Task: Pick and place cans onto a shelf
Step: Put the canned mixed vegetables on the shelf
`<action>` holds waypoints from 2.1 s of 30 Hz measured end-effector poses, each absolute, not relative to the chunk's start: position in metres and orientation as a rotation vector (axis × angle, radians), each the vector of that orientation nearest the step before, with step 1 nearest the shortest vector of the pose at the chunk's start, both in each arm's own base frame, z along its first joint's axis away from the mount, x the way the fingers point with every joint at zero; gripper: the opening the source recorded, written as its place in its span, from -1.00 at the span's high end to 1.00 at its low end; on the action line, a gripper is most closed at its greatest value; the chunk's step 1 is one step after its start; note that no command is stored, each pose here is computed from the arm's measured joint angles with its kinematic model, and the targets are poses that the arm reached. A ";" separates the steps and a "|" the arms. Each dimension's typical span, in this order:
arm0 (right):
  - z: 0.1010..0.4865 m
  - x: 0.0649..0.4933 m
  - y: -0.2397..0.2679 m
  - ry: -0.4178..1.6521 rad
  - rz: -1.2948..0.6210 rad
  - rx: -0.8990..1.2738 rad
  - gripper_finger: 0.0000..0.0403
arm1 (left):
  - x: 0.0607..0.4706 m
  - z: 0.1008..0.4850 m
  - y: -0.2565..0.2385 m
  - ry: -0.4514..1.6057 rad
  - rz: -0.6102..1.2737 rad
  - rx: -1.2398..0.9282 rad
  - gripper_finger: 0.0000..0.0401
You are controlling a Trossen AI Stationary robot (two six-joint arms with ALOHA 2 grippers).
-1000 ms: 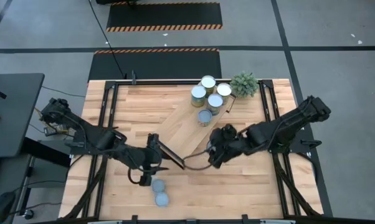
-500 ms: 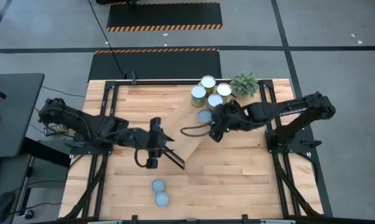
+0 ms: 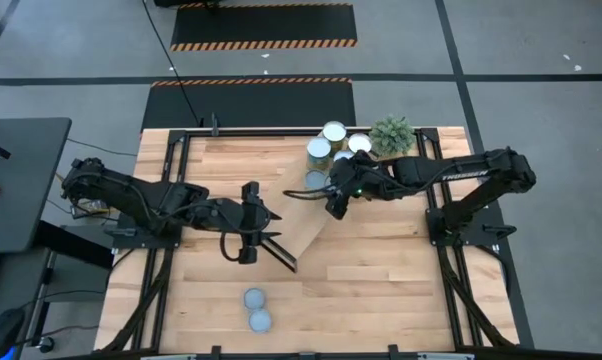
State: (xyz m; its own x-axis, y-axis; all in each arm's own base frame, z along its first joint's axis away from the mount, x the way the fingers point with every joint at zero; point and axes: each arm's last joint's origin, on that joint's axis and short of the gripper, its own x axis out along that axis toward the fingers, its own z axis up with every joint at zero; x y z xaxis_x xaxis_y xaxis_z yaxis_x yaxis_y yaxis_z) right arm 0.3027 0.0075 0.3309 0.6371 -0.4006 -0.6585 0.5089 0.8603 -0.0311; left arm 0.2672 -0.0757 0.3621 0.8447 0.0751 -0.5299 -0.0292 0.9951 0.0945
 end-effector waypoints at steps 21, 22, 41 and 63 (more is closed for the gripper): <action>0.316 0.332 -0.009 0.660 -0.508 0.137 -0.45 | 0.262 0.370 -0.074 0.593 0.060 0.084 0.14; 0.316 0.332 -0.009 0.661 -0.506 0.138 -0.45 | 0.262 0.370 -0.074 0.596 0.060 0.085 0.14; 0.330 0.315 0.010 0.731 -0.482 0.164 -0.45 | 0.258 0.365 -0.073 0.665 0.060 0.117 0.14; 0.320 0.319 0.004 0.679 -0.534 0.155 -0.60 | 0.258 0.364 -0.072 0.673 0.058 0.136 0.14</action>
